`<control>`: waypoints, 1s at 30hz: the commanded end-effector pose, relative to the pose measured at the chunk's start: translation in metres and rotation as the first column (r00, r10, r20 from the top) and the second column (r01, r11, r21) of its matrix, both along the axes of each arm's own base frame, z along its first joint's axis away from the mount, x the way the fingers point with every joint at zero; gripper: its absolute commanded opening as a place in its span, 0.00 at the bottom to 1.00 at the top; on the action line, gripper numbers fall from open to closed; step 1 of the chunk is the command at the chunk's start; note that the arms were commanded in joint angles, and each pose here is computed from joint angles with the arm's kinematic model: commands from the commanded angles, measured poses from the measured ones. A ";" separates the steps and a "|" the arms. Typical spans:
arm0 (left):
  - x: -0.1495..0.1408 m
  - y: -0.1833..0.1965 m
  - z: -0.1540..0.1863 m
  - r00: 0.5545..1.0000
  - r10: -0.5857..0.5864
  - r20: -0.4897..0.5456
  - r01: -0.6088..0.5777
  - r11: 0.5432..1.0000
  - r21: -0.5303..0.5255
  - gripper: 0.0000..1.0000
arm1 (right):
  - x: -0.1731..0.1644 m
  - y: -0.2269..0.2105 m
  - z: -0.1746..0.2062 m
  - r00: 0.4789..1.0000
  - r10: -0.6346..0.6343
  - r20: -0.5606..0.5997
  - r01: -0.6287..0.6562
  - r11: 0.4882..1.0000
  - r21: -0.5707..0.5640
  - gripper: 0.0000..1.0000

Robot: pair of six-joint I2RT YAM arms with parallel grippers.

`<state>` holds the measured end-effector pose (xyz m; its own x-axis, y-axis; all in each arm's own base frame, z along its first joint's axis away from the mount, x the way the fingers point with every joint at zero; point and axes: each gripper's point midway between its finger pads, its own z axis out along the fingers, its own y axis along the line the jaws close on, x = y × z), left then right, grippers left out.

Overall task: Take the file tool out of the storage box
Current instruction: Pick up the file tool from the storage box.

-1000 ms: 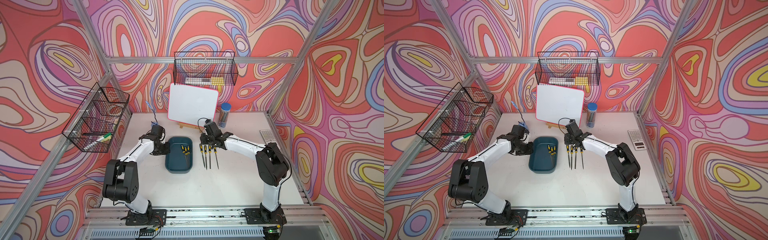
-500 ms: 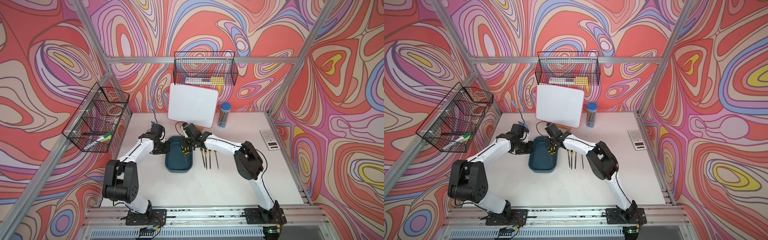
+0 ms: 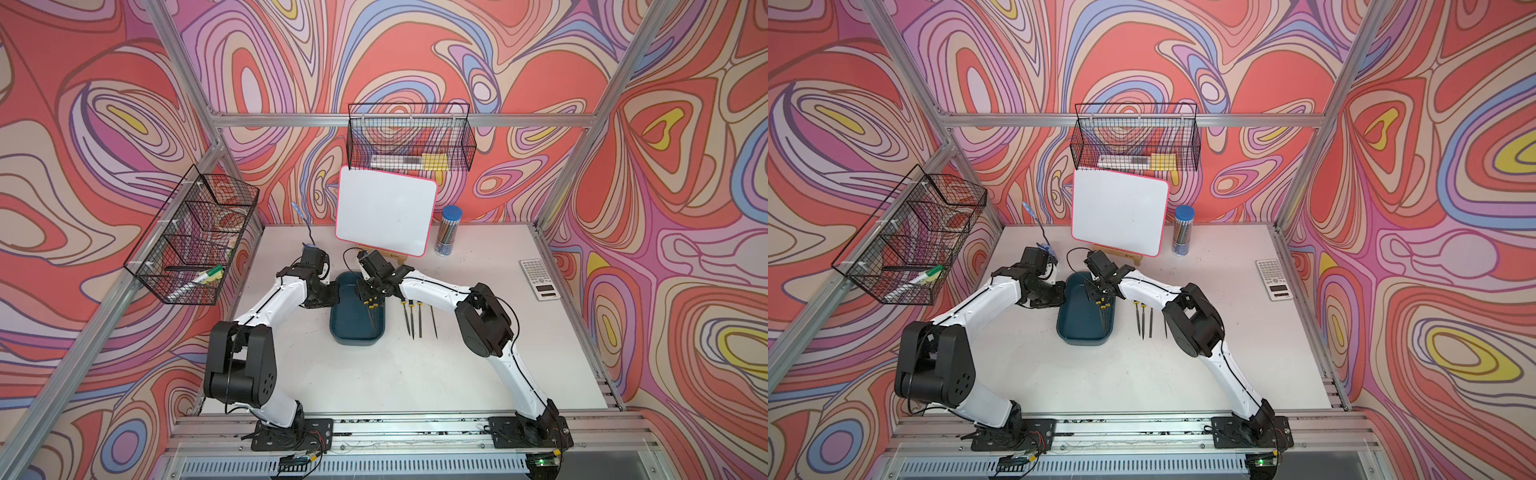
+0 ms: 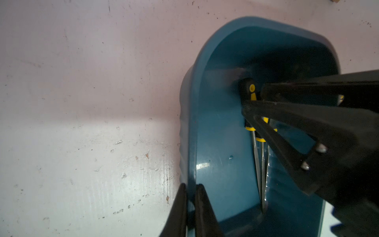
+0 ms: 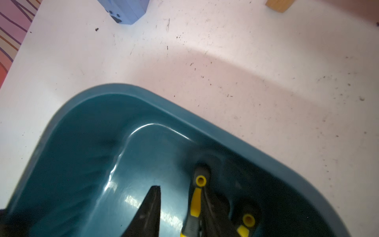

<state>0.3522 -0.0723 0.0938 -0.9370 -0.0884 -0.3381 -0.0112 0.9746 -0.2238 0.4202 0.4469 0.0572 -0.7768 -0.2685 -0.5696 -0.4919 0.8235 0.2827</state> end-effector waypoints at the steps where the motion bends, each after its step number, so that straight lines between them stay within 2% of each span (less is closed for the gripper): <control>1: -0.001 0.000 0.014 0.999 -0.017 0.029 0.017 1.000 0.009 0.00 | -0.003 0.000 -0.018 1.000 0.014 -0.020 -0.015 0.999 -0.045 0.34; 10: -0.001 -0.001 0.013 0.999 -0.013 0.031 0.013 1.000 0.002 0.00 | -0.006 0.004 -0.027 0.999 0.029 -0.022 -0.030 0.996 -0.079 0.34; 16: -0.001 0.000 0.013 0.999 -0.012 0.031 0.012 1.000 0.005 0.00 | -0.012 0.012 -0.030 0.998 0.048 -0.029 -0.050 0.996 -0.076 0.27; 20: -0.001 -0.001 0.013 1.000 -0.013 0.028 0.013 1.000 0.003 0.00 | -0.013 0.014 -0.028 0.999 0.037 -0.036 -0.039 0.998 -0.055 0.17; 22: -0.002 0.000 0.011 1.000 -0.014 0.024 0.013 1.000 0.008 0.00 | -0.013 0.018 -0.019 0.999 0.028 -0.034 -0.028 0.999 -0.015 0.12; 24: -0.003 0.000 0.010 1.000 -0.014 0.021 0.014 1.000 0.009 0.00 | -0.013 0.025 -0.007 0.999 0.019 -0.044 -0.016 0.997 0.072 0.07; 27: -0.004 0.001 0.004 1.000 -0.011 0.011 0.011 1.000 0.012 0.00 | -0.015 0.037 0.022 0.999 0.026 -0.044 -0.014 0.970 0.242 0.07; 30: -0.005 0.002 -0.002 1.000 -0.004 0.007 0.003 1.000 0.015 0.00 | -0.014 0.039 0.053 1.000 0.015 0.000 -0.014 0.947 0.320 0.06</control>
<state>0.3499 -0.0676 0.0910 -0.9382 -0.0882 -0.3346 -0.0206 0.9795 -0.2004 0.4067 0.4641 0.0553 -0.8064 -0.1844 -0.5620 -0.4701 0.7763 0.4199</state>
